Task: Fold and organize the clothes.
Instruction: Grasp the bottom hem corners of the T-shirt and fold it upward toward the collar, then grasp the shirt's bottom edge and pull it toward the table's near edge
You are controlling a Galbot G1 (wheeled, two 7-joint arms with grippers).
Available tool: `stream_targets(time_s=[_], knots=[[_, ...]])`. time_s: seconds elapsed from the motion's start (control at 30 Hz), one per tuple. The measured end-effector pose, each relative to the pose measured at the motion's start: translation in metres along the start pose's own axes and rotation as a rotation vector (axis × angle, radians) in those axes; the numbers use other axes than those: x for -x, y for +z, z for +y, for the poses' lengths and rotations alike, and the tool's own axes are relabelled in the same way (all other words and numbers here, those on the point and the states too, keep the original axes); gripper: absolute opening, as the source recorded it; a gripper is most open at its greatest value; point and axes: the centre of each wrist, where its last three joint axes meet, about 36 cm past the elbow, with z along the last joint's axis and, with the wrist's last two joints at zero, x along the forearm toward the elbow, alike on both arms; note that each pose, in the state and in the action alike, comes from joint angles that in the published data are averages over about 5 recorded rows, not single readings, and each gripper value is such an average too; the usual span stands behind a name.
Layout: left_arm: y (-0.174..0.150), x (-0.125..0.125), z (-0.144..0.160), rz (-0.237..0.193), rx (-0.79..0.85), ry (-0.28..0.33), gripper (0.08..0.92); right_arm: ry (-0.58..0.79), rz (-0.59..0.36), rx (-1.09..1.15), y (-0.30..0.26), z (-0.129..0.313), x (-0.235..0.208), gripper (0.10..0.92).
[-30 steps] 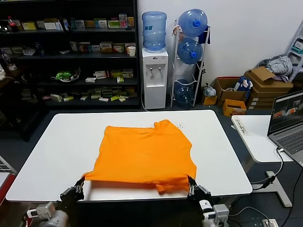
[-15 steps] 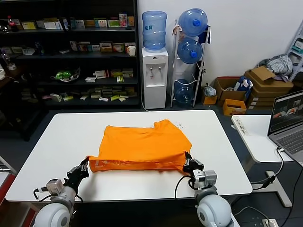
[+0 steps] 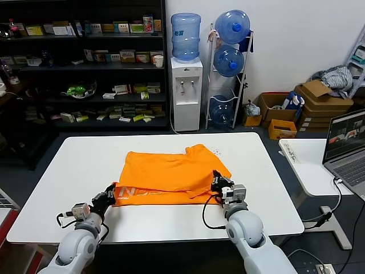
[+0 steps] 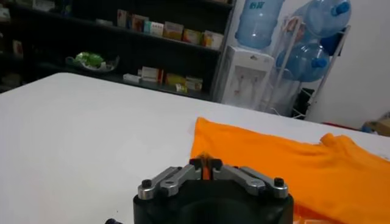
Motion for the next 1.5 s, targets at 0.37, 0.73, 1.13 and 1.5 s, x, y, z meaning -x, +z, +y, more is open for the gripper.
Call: stream_targets(time_s=[0.37,0.73,1.13,1.5], knots=[[-0.001,-0.017,0.017,0.020,0.039,-0.017,0.582,-0.015,-0.007,-0.057,0.009,-0.032,-0.017,0.640],[0.025,-0.048,0.037,0.048,0.021,-0.011,0.819,-0.056,0.096,-0.054,0.046,-0.063,-0.061,0.822],[0.034,-0.040,0.041,0.040,0.021,0.001,0.823,-0.078,0.171,-0.029,0.067,-0.063,-0.071,0.823],[0.036,-0.028,0.038,0.071,0.026,0.004,0.823,-0.080,0.195,-0.019,0.071,-0.060,-0.068,0.689]])
